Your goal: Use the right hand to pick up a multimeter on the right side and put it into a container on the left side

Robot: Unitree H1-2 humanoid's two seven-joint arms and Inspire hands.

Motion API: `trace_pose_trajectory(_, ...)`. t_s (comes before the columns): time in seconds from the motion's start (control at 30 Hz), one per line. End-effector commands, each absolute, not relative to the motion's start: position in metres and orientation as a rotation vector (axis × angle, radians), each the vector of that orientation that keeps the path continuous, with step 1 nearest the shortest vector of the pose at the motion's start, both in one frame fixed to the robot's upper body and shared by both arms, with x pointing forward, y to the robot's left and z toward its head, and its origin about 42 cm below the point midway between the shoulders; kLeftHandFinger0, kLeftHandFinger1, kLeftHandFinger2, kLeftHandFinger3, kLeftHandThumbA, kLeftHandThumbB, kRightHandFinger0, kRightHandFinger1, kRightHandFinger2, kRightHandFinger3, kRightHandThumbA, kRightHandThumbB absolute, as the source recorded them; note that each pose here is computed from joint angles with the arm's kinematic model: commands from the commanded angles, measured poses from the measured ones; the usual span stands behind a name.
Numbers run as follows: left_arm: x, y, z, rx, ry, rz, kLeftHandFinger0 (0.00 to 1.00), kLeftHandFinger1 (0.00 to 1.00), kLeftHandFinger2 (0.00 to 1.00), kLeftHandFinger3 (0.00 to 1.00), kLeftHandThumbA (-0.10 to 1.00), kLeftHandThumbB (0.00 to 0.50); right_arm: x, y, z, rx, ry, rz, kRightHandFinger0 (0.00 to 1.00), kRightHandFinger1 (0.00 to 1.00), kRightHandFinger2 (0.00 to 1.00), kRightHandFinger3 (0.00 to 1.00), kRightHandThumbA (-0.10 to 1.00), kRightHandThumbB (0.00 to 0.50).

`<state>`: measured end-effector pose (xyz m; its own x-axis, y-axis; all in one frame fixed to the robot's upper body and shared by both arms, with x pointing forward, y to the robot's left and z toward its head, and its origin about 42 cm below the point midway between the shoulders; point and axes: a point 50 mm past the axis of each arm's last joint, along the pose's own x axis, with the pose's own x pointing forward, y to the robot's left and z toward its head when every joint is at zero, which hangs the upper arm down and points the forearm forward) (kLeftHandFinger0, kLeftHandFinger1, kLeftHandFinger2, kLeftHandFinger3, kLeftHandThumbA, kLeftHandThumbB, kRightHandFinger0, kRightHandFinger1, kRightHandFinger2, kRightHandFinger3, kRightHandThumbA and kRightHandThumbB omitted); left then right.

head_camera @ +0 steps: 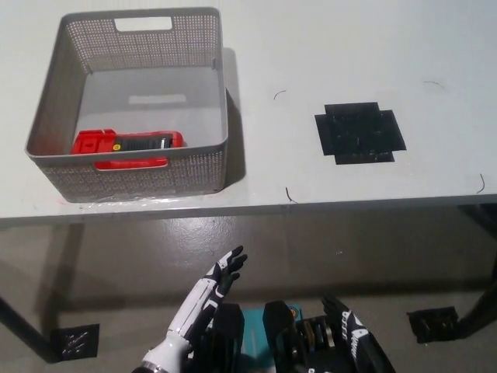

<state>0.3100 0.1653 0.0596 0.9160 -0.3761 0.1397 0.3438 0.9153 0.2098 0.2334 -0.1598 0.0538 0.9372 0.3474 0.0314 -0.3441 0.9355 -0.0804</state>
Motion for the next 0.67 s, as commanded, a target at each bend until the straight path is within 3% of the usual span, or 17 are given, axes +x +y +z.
trace_pose_trajectory(0.0, 0.326, 0.162, 0.08, 0.161, -0.288, -0.319, 1.0, 1.0, 1.0, 1.0, 1.0, 0.472, 0.253, -0.149, 0.077, -0.016, -0.209, 0.407, 1.0, 1.0, 1.0, 1.0, 1.0, 0.356)
trace_pose_trajectory(0.17, 0.33, 0.161, 0.082, 0.161, -0.292, -0.315, 1.0, 1.0, 1.0, 1.0, 1.0, 0.465, 0.259, -0.15, 0.078, -0.019, -0.183, 0.407, 1.0, 1.0, 1.0, 1.0, 1.0, 0.358)
trace_pose_trajectory(0.27, 0.334, 0.16, 0.085, 0.165, -0.302, -0.318, 1.0, 1.0, 1.0, 1.0, 1.0, 0.454, 0.266, -0.15, 0.08, -0.003, -0.179, 0.414, 1.0, 1.0, 1.0, 1.0, 1.0, 0.333)
trace_pose_trajectory(0.63, 0.343, 0.157, 0.09, 0.161, -0.313, -0.312, 1.0, 1.0, 1.0, 1.0, 1.0, 0.448, 0.281, -0.153, 0.09, -0.011, -0.184, 0.42, 1.0, 1.0, 1.0, 1.0, 1.0, 0.341)
